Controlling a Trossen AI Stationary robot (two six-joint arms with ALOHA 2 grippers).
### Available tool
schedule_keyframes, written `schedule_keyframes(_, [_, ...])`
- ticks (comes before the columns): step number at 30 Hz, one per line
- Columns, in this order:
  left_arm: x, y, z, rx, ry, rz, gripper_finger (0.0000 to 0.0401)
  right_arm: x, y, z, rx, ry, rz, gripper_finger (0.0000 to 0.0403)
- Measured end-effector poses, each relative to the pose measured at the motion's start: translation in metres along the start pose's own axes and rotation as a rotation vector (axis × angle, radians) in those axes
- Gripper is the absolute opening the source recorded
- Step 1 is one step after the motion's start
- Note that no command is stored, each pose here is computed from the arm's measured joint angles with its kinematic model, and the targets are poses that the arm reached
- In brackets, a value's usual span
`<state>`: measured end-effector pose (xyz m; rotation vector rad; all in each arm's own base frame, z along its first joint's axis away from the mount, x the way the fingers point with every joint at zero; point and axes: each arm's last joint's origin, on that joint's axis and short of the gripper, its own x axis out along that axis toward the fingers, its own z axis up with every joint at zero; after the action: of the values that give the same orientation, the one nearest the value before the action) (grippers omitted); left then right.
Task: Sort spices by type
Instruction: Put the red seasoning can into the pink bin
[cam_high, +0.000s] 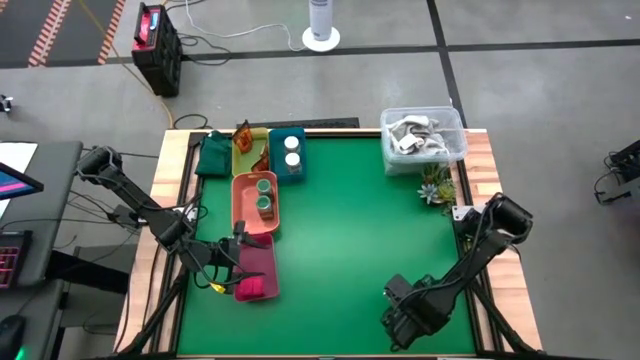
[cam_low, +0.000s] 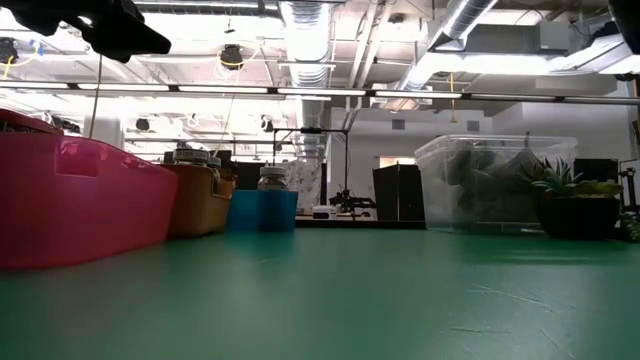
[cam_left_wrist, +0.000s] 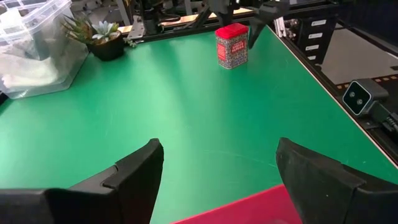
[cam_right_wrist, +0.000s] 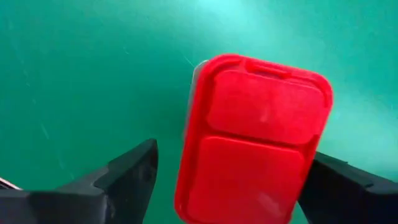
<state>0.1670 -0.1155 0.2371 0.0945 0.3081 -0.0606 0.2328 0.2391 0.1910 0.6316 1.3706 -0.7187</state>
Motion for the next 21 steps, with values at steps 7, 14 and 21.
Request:
schedule_keyframes(7, [0.0,0.0,-0.001,0.012,0.012,0.002,0.0297,0.001,0.001,0.009,-0.08,0.06,-0.007,0.0275])
schedule_keyframes(14, [0.0,0.0,-0.002,0.011,0.017,0.003,0.0297,-0.002,0.005,0.027,-0.232,0.081,0.016,0.0232])
schedule_keyframes(21, [0.005,0.006,0.001,-0.074,0.01,-0.024,0.0297,-0.02,0.008,0.07,-0.337,-0.026,-0.005,0.024])
